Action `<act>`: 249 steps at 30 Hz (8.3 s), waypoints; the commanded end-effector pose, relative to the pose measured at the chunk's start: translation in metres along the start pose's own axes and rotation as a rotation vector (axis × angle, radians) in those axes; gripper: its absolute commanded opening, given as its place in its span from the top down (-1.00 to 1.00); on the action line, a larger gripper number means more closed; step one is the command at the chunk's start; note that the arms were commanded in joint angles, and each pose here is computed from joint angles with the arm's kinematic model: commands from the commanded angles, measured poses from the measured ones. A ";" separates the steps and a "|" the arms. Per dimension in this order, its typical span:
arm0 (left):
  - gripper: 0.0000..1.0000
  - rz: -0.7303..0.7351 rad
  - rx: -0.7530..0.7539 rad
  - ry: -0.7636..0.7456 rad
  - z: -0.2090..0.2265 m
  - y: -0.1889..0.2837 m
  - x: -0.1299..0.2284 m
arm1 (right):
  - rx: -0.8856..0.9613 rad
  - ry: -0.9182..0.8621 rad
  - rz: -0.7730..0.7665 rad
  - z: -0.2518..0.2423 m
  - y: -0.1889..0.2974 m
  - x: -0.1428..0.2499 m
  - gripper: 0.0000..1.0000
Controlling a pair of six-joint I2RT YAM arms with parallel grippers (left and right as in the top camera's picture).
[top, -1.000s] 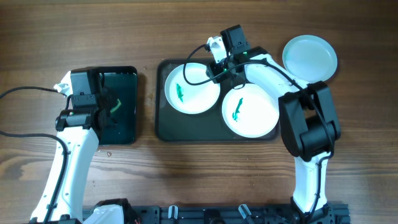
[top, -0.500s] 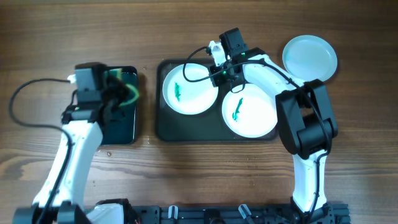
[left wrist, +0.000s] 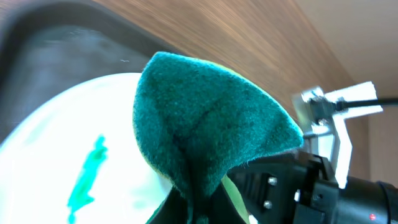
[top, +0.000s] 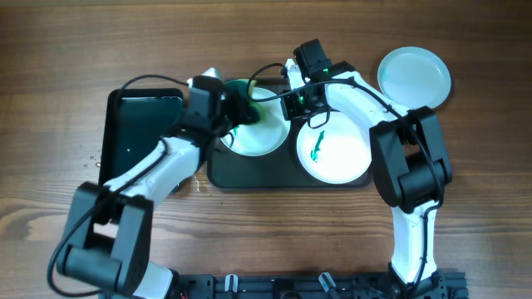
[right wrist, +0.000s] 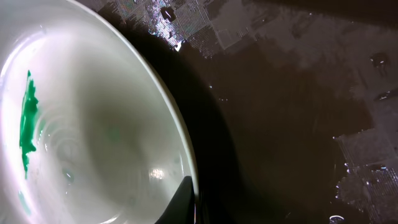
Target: Clean dirty plates on tray and stack at the side
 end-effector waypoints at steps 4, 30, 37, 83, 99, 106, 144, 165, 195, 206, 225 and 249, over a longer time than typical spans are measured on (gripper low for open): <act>0.92 0.031 -0.042 0.117 0.011 -0.035 0.023 | 0.047 -0.003 0.040 -0.010 -0.018 0.013 0.91; 0.92 0.028 -0.221 -0.098 0.056 -0.001 -0.010 | 0.047 -0.002 0.037 -0.010 -0.018 0.012 0.92; 0.92 0.085 0.010 -0.025 0.024 -0.030 0.007 | 0.047 -0.001 0.035 -0.010 -0.018 0.011 0.91; 0.92 -0.112 -0.605 0.073 0.145 0.131 -0.063 | 0.693 0.535 -0.506 0.055 0.162 -0.054 0.91; 0.92 -0.126 -0.676 0.087 0.156 0.139 -0.064 | 1.306 1.255 -0.525 0.181 0.202 -0.029 0.91; 0.92 -0.124 -0.676 0.087 0.156 0.139 -0.063 | 1.299 1.269 -0.542 0.190 0.200 -0.023 0.91; 0.92 -0.127 -0.672 0.087 0.156 0.138 -0.064 | 0.097 -0.368 -0.655 -0.227 0.267 -0.061 0.91; 0.92 -0.130 -0.671 0.086 0.156 0.138 -0.064 | 0.427 -0.750 -0.567 -0.329 0.201 -0.010 0.91; 0.85 -0.130 -0.670 0.086 0.156 0.138 -0.064 | 0.202 0.140 -0.029 -0.133 0.132 0.021 -0.53; 0.86 -0.131 -0.662 0.085 0.155 0.138 -0.065 | 0.168 0.187 0.064 -0.126 0.095 0.054 -0.38; 0.87 -0.131 -0.661 0.085 0.155 0.138 -0.065 | 0.274 0.169 0.038 -0.138 0.098 0.047 -0.38; 0.87 -0.134 -0.660 0.085 0.155 0.137 -0.066 | 0.135 0.149 0.085 -0.122 0.095 0.060 -0.29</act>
Point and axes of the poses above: each gripper's point midway between its finger pads, its own y axis back along the fingers, its own z axis along the line the jaws close on, x = y × z, the point moved 5 cm from there along y, back along the fingers, and after that the axes turned 8 degrees about -y, right-handed, at the moved point
